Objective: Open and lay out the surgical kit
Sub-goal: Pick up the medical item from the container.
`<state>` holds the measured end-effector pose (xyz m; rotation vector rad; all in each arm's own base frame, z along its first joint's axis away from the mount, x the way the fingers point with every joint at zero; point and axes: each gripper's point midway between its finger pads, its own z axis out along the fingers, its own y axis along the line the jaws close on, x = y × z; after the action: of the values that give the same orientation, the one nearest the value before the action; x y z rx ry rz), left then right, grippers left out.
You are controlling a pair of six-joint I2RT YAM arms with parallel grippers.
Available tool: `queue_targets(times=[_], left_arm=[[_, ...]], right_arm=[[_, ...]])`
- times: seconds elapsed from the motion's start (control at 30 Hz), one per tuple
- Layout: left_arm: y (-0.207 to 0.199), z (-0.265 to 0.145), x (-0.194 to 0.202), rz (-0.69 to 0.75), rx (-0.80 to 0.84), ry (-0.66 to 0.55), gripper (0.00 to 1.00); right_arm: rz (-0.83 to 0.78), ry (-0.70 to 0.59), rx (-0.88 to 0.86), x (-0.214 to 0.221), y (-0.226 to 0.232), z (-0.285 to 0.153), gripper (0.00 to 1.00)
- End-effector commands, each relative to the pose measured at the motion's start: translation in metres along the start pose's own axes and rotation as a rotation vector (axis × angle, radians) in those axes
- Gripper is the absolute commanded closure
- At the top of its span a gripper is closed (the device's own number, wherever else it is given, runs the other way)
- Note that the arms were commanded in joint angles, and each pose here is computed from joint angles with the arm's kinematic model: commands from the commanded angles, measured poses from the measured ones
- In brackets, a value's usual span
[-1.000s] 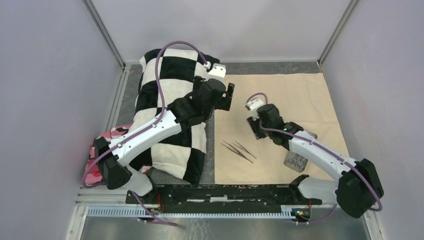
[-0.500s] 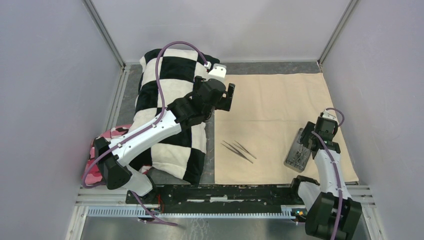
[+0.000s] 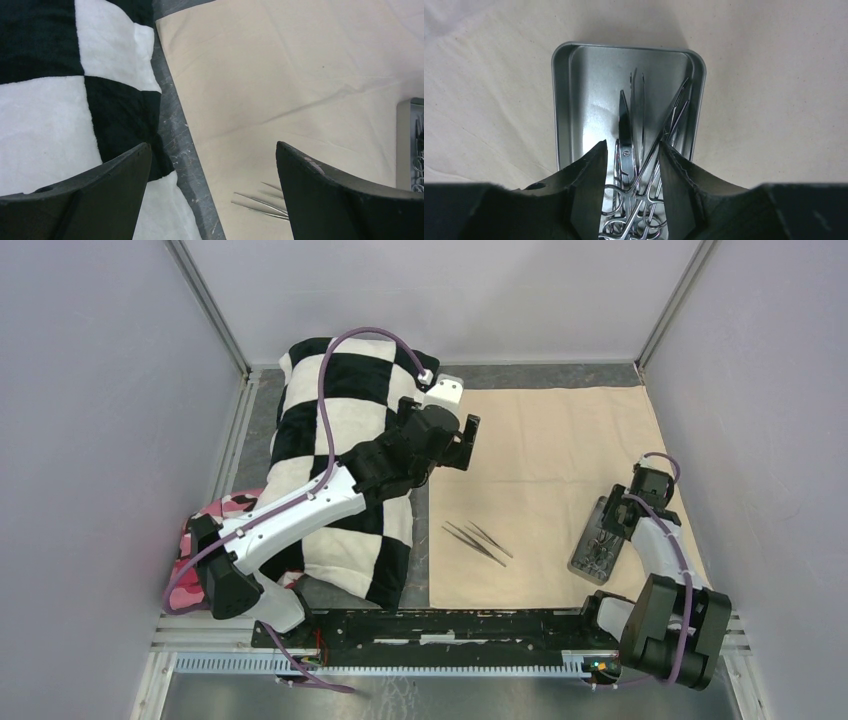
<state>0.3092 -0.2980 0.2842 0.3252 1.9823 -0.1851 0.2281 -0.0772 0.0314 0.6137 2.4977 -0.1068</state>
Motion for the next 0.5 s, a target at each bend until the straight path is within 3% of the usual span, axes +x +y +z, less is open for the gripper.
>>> queue_targets(times=[0.0,0.17,0.3,0.47], left_arm=[[-0.013,-0.004,-0.013,0.001,0.041,-0.054,0.00],[-0.014,-0.005,-0.013,0.002,0.053,-0.056,0.00],[-0.015,-0.004,-0.012,0.007,0.054,-0.052,0.00],[-0.018,-0.002,-0.009,0.013,0.059,-0.040,0.00]], right_arm=[[-0.009,-0.087,0.033,-0.031,-0.005,0.004,0.51],[-0.008,-0.091,0.069,-0.030,-0.011,0.017,0.52],[-0.020,-0.074,0.037,-0.021,-0.005,0.019,0.65],[-0.045,-0.058,-0.054,-0.013,0.012,0.018,0.73]])
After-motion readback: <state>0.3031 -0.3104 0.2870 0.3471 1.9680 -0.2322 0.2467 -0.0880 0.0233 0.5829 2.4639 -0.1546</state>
